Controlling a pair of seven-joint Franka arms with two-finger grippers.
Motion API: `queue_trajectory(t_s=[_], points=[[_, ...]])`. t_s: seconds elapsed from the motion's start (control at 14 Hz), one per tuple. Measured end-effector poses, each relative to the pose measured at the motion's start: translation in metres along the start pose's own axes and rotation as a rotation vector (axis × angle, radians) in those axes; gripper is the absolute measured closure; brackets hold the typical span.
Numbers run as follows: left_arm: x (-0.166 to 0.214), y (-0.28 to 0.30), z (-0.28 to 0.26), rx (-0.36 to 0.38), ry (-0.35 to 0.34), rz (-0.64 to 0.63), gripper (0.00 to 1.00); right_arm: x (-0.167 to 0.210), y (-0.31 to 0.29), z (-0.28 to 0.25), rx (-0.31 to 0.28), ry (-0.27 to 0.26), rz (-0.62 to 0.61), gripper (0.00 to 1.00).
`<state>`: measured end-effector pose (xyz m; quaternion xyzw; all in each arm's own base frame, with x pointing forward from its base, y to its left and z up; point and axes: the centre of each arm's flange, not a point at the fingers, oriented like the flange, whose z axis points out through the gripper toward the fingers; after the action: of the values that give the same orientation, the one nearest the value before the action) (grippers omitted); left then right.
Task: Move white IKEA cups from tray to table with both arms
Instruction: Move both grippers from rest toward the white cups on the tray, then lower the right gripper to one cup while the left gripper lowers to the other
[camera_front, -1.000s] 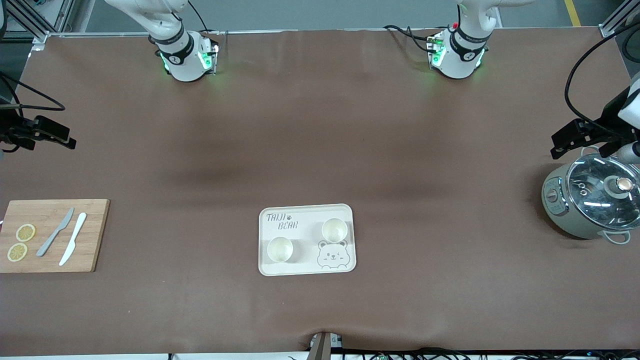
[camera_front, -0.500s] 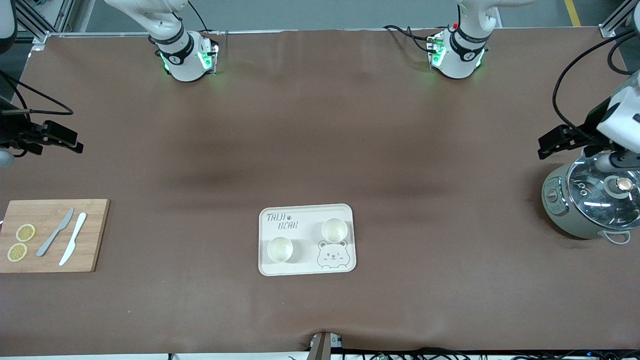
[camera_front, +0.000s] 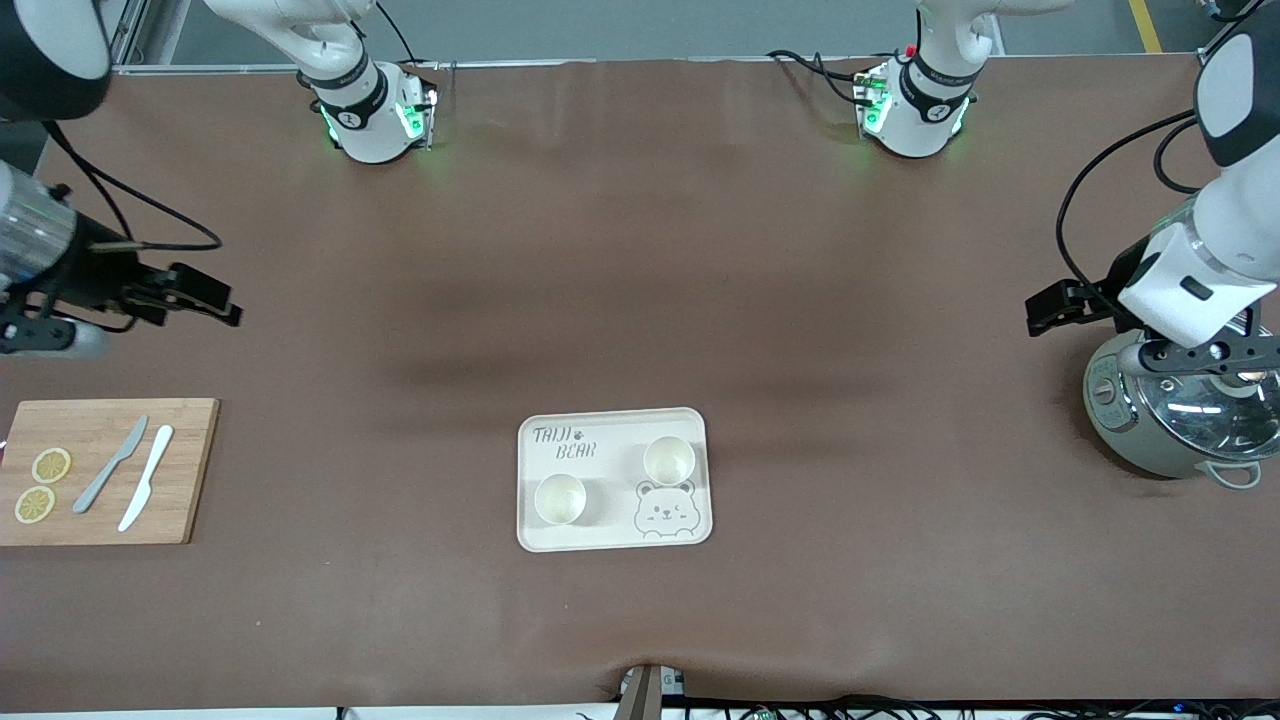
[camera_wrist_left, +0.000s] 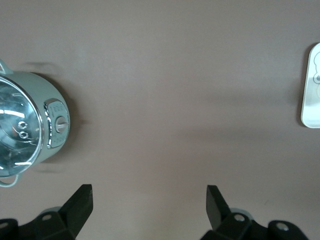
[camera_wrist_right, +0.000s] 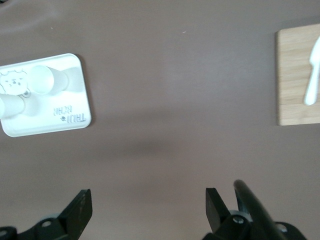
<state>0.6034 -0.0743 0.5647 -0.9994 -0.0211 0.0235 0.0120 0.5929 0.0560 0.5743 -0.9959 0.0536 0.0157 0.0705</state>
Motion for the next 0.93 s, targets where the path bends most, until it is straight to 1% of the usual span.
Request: queue_trajectory(t_s=[0.14, 0.29, 0.5, 0.71, 0.93], points=[[0.005, 0.019, 0.011, -0.001, 0.004, -0.034, 0.00, 0.013, -0.039, 0.021, 0.006, 0.009, 0.040, 0.00], [0.010, 0.041, 0.027, 0.000, -0.005, -0.069, 0.00, 0.023, -0.082, 0.047, 0.019, 0.035, 0.076, 0.00], [0.022, 0.075, 0.051, -0.005, 0.003, -0.142, 0.00, 0.032, -0.141, 0.094, 0.042, 0.071, 0.110, 0.00], [0.033, 0.112, 0.073, -0.024, 0.037, -0.225, 0.00, 0.042, -0.180, 0.144, 0.071, 0.116, 0.144, 0.00], [0.042, 0.152, 0.097, -0.053, 0.074, -0.298, 0.00, 0.052, -0.203, 0.201, 0.086, 0.148, 0.138, 0.00]])
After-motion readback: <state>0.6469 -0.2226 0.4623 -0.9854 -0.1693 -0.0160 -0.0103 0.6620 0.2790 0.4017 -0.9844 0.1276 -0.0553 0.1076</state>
